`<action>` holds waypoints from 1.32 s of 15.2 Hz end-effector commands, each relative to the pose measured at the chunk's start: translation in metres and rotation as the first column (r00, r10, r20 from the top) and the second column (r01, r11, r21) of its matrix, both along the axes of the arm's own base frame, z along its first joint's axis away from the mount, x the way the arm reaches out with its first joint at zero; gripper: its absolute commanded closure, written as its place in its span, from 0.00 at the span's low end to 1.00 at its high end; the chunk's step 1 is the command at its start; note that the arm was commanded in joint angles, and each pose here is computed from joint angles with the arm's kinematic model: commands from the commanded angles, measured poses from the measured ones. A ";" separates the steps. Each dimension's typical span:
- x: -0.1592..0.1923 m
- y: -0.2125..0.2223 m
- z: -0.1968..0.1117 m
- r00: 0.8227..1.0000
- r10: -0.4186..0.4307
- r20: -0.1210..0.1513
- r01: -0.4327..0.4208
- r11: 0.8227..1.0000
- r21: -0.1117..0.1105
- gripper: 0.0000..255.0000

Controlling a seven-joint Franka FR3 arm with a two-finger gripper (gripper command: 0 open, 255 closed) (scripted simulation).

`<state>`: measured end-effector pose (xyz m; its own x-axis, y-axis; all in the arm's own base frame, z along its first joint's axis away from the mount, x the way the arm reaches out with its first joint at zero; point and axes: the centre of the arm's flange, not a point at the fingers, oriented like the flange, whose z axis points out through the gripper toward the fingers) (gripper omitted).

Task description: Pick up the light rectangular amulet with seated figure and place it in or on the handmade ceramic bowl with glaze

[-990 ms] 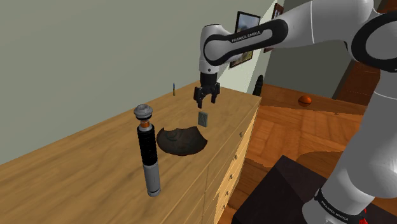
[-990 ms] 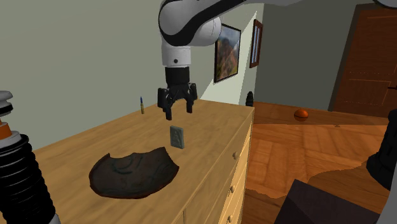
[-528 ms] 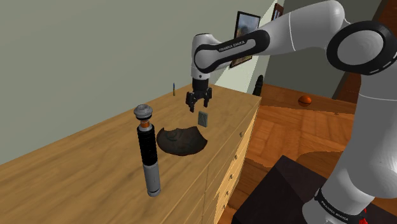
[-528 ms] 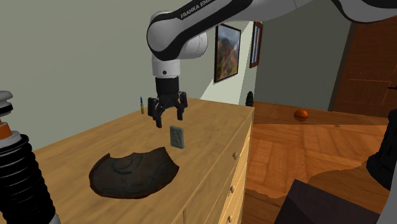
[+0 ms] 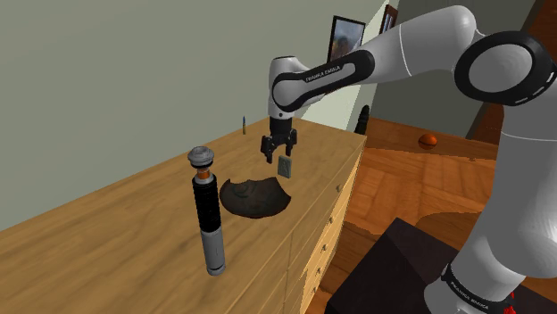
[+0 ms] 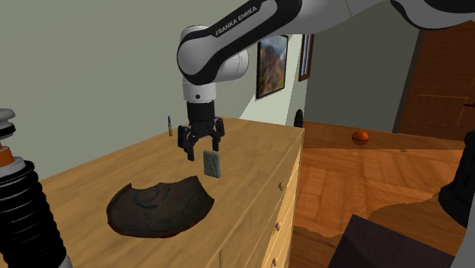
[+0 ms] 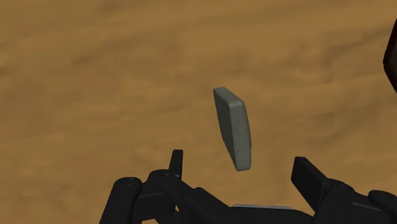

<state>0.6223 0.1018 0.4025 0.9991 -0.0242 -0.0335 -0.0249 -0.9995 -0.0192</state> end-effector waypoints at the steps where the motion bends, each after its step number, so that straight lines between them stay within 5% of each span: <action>1: 0.000 0.000 0.000 1.000 0.000 0.000 0.000 1.000 0.000 0.00; 3: 0.000 0.000 0.000 1.000 0.000 0.000 0.000 1.000 0.000 0.00; 4: 0.000 0.000 0.000 1.000 0.000 0.000 0.000 1.000 0.000 1.00; 13: 0.000 0.000 0.000 1.000 0.000 0.000 0.000 1.000 0.000 1.00; 20: 0.000 0.000 0.037 1.000 0.000 0.000 0.000 1.000 0.000 1.00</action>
